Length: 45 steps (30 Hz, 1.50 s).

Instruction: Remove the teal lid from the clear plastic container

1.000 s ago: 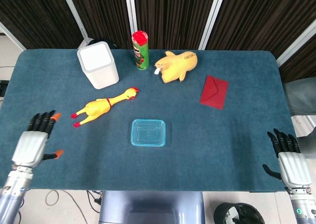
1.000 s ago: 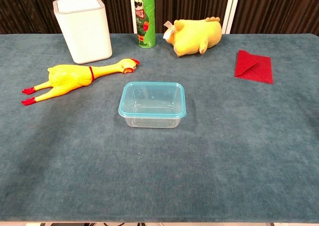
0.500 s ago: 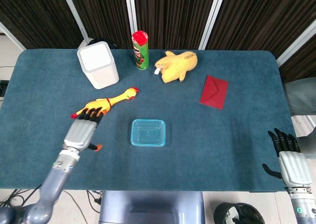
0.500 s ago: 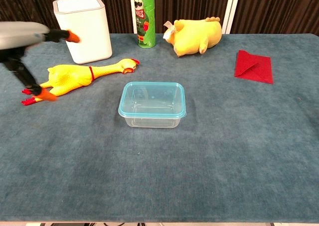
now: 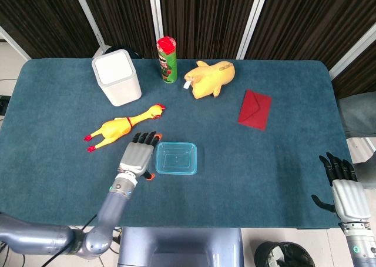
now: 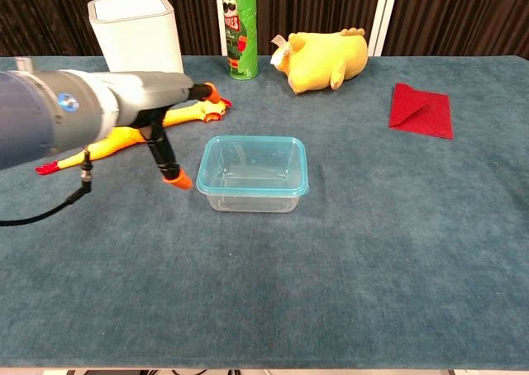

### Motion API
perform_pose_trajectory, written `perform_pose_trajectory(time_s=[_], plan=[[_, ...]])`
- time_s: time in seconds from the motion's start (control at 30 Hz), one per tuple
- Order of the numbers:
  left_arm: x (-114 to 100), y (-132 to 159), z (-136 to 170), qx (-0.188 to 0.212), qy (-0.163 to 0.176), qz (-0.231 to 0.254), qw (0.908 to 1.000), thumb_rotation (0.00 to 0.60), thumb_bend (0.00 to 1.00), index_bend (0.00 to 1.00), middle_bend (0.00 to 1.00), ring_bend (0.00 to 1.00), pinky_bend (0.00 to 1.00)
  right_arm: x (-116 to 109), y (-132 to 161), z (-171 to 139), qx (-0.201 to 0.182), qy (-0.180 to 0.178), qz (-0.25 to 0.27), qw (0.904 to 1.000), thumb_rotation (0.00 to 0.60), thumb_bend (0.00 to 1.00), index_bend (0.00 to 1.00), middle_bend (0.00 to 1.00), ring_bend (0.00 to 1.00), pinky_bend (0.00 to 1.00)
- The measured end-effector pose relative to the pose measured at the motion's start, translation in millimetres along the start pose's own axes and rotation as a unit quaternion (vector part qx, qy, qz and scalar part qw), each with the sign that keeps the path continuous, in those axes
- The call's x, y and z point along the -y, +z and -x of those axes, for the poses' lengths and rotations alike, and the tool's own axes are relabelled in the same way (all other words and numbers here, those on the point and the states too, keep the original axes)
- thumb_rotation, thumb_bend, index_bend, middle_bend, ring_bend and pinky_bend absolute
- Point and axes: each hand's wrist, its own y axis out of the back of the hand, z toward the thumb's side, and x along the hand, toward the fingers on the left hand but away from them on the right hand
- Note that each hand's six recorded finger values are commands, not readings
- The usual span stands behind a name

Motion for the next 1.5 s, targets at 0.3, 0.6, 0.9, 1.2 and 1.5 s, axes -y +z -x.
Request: perform_pose_trajectory(time_s=[0.3, 0.6, 0.9, 1.2, 1.5], plan=[[10, 23, -18, -0.018, -0.019, 0.0, 0.9996, 0.6, 0.0, 0.0, 0.0, 0.0, 0.0, 0, 0, 0, 0.003, 0.001, 0.006, 1.0, 0.6, 0.27, 0.0, 0.0, 0.0, 0.0], [19, 35, -33, -0.035, -0.04, 0.01, 0.9985, 0.6, 0.0, 0.0, 0.0, 0.0, 0.0, 1, 0, 0, 0.004, 0.004, 0.009, 0.9999, 0.6, 0.27, 0.0, 0.0, 0.0, 0.0], [28, 42, -49, -0.049, -0.053, 0.015, 0.9973, 0.6, 0.0, 0.0, 0.0, 0.0, 0.06, 1, 0, 0, 0.001, 0.006, 0.01, 0.9999, 0.6, 0.28, 0.0, 0.0, 0.0, 0.0], [27, 57, -57, -0.026, -0.024, -0.018, 0.9992, 0.6, 0.1, 0.13, 0.22, 0.17, 0.31, 2, 0, 0, 0.002, 0.008, 0.012, 0.9999, 0.6, 0.28, 0.0, 0.0, 0.0, 0.0], [24, 63, -57, 0.04, 0.028, -0.114, 0.9922, 0.6, 0.11, 0.14, 0.22, 0.17, 0.31, 1, 0, -1, 0.002, 0.009, 0.012, 0.9999, 0.6, 0.28, 0.0, 0.0, 0.0, 0.0]])
